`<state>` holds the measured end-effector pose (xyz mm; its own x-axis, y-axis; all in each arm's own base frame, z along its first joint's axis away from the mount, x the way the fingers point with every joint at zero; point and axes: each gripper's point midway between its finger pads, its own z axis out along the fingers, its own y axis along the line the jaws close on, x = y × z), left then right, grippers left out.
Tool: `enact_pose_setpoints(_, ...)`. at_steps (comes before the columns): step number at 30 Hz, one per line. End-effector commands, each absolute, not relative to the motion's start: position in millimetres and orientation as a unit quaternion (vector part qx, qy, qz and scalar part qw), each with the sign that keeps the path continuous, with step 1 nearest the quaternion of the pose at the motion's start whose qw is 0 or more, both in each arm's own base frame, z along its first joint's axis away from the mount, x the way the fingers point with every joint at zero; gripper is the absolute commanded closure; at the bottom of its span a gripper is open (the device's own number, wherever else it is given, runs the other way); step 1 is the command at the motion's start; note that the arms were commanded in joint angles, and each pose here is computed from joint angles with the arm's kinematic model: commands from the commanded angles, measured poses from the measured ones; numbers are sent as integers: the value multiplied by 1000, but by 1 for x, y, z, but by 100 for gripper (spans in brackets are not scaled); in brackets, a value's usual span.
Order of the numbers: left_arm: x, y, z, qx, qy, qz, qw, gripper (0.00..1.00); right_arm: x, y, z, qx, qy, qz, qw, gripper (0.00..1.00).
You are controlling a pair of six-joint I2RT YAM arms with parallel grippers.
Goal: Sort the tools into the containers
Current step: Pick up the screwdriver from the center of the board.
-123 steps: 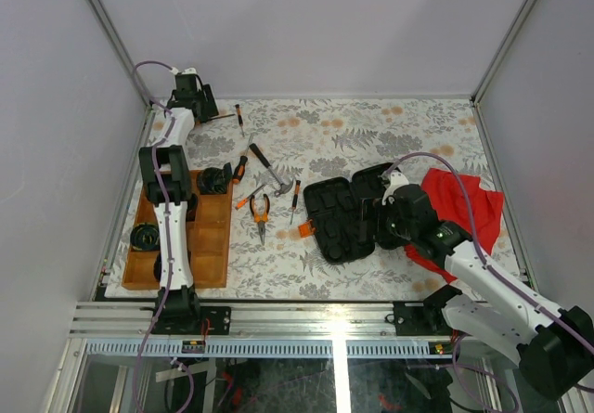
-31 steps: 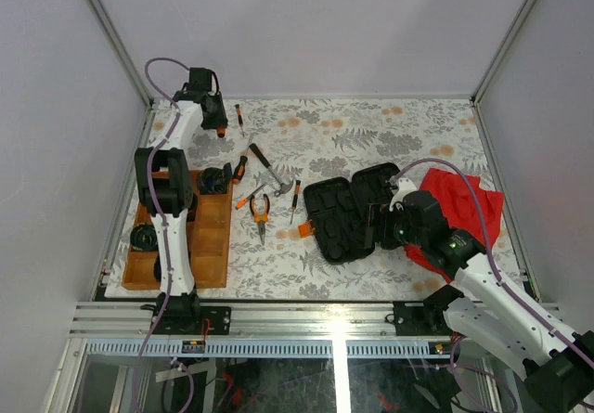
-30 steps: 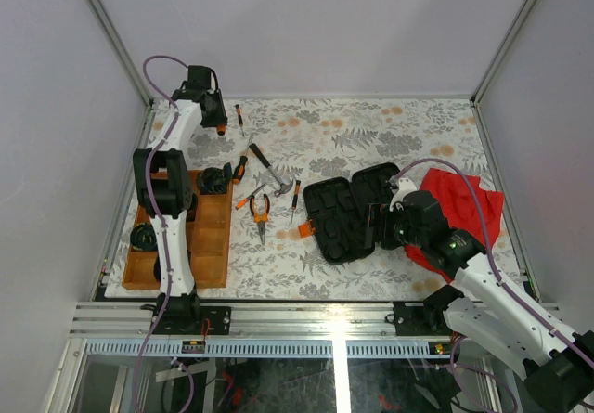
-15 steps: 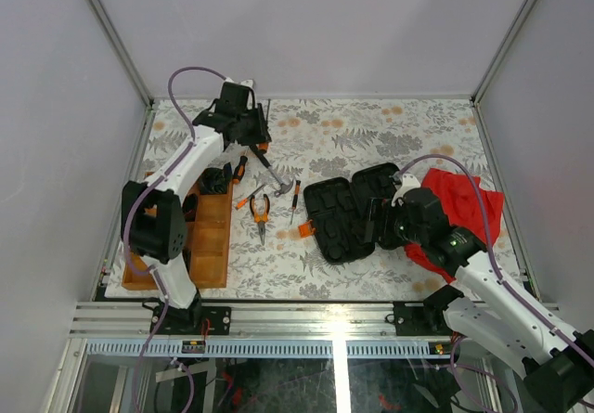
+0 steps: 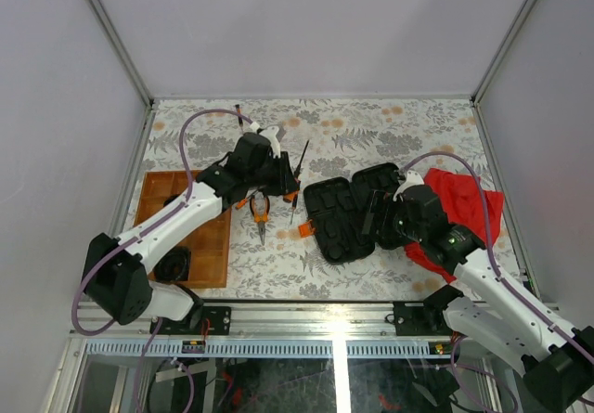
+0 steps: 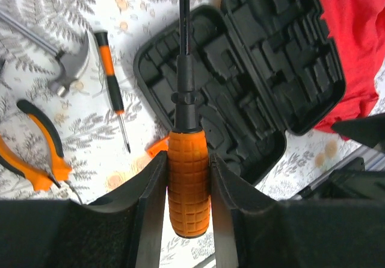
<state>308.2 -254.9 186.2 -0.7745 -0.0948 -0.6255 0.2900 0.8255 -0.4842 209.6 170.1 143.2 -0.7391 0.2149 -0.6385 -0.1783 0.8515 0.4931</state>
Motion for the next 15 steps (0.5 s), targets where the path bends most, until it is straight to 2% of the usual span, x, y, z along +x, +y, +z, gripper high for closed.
enact_pose_setpoints(1, 293, -270, 196, 65, 876, -329, 346, 100, 222, 179, 156, 50, 876, 301, 375, 1)
enact_pose_setpoints(15, 278, -285, 201, 102, 868, -331, 355, 100, 229, 151, 144, 164, 864, 263, 395, 1)
